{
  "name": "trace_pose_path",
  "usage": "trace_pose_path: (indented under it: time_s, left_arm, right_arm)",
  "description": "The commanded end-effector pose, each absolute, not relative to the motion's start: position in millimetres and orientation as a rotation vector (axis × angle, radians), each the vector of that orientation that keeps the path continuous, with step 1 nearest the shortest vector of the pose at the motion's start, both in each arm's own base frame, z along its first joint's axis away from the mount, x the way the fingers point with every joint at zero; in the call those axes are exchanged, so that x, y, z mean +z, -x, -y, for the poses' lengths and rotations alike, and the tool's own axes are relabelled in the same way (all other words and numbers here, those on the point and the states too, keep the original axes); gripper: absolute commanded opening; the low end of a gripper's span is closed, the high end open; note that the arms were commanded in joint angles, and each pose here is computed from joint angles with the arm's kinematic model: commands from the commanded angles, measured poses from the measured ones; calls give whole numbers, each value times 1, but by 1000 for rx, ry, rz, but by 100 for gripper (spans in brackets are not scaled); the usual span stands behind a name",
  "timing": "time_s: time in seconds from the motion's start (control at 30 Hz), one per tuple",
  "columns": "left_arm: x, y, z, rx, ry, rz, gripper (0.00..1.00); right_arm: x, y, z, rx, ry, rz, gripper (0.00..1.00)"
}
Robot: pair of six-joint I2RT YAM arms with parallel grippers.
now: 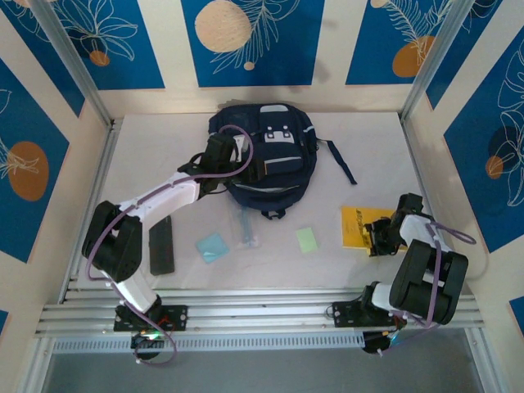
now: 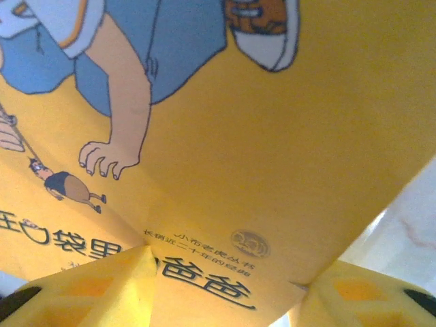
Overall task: Pack the student bag
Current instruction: Rotate the book at the middle-right of the table.
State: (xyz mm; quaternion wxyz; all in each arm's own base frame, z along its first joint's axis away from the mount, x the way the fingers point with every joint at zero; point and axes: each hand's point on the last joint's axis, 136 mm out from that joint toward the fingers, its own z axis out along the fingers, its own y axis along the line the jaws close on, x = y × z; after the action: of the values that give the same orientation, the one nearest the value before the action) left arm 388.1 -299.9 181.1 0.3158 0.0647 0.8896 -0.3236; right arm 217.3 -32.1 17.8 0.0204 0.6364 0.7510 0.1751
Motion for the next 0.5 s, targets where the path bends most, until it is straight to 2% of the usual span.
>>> trace_pose_path:
  time_s: [0.0, 0.1, 0.17, 0.27, 0.3, 0.33, 0.47]
  left_arm:
    - [190, -380, 307, -906, -184, -2324, 60]
    - [189, -380, 309, -913, -186, -2328, 59]
    - [188, -379, 310, -918, -184, -2331, 59]
    - [187, -378, 314, -934, -189, -2332, 59]
    - [187, -378, 316, -939, -192, -2333, 59]
    - [187, -378, 318, -945, -193, -2334, 59]
    - [188, -376, 327, -969, -215, -2340, 59]
  right_arm:
    - [20, -255, 29, 679, -1646, -2408, 44]
    - [21, -259, 21, 736, -1527, -2476, 32]
    - [21, -261, 16, 774, -1463, -2496, 27]
    - [22, -263, 12, 792, -1394, -2521, 6]
    - [22, -263, 12, 791, -1385, -2526, 3]
    - [22, -264, 12, 798, -1373, -2529, 0]
    - [29, -274, 12, 806, -1299, -2541, 0]
